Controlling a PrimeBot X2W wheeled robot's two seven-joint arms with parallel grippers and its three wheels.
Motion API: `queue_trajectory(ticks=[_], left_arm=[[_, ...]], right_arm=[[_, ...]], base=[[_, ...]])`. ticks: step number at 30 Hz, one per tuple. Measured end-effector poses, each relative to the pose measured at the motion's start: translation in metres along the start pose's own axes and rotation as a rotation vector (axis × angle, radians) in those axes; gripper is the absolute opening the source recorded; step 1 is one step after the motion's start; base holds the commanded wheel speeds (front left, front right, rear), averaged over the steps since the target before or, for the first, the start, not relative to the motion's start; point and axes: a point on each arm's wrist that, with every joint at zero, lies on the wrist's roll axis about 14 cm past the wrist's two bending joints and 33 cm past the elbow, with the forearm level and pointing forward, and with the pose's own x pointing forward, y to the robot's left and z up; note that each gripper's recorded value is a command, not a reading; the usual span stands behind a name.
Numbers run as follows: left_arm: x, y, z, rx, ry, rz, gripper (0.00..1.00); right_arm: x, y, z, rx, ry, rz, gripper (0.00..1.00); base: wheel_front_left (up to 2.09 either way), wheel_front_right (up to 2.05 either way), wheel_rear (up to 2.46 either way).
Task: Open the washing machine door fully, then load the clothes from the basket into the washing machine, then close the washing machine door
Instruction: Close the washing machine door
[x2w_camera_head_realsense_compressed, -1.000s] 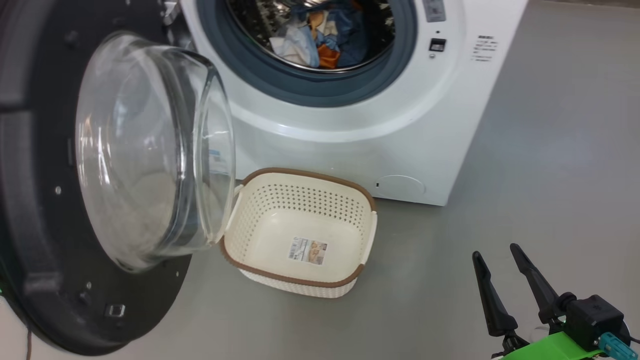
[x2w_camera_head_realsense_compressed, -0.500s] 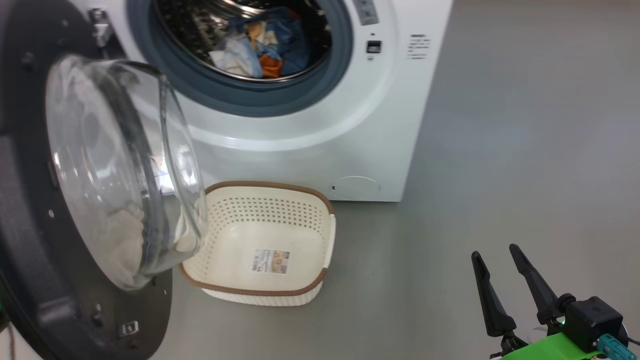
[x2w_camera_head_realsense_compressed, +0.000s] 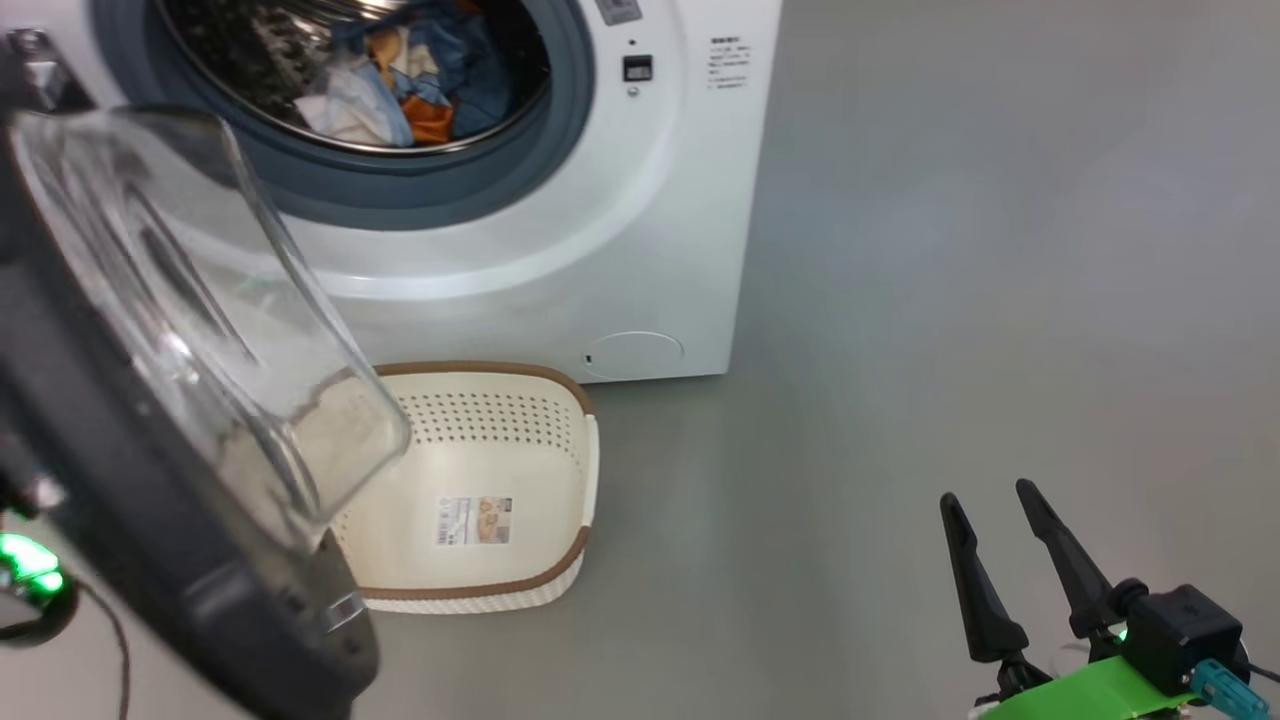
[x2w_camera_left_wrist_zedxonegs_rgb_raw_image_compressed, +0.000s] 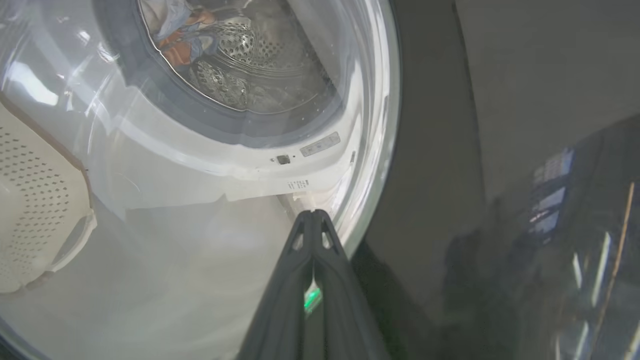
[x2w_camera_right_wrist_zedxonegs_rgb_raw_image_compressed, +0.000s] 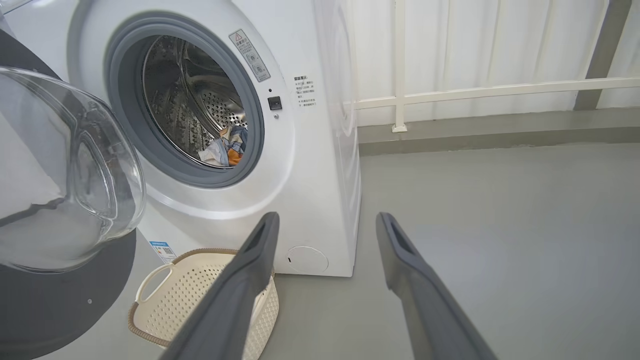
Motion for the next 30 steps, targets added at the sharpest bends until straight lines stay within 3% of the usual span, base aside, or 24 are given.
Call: queue_trajectory(ticks=[30], left_arm=[[0.128,-0.019,-0.043,-0.055,0.076,-0.164,0.00]], right_arm=[[-0.013,-0.032,0.004,-0.009,-0.014,-0.110,1.00]], base=[[0.00,0.00,0.00]])
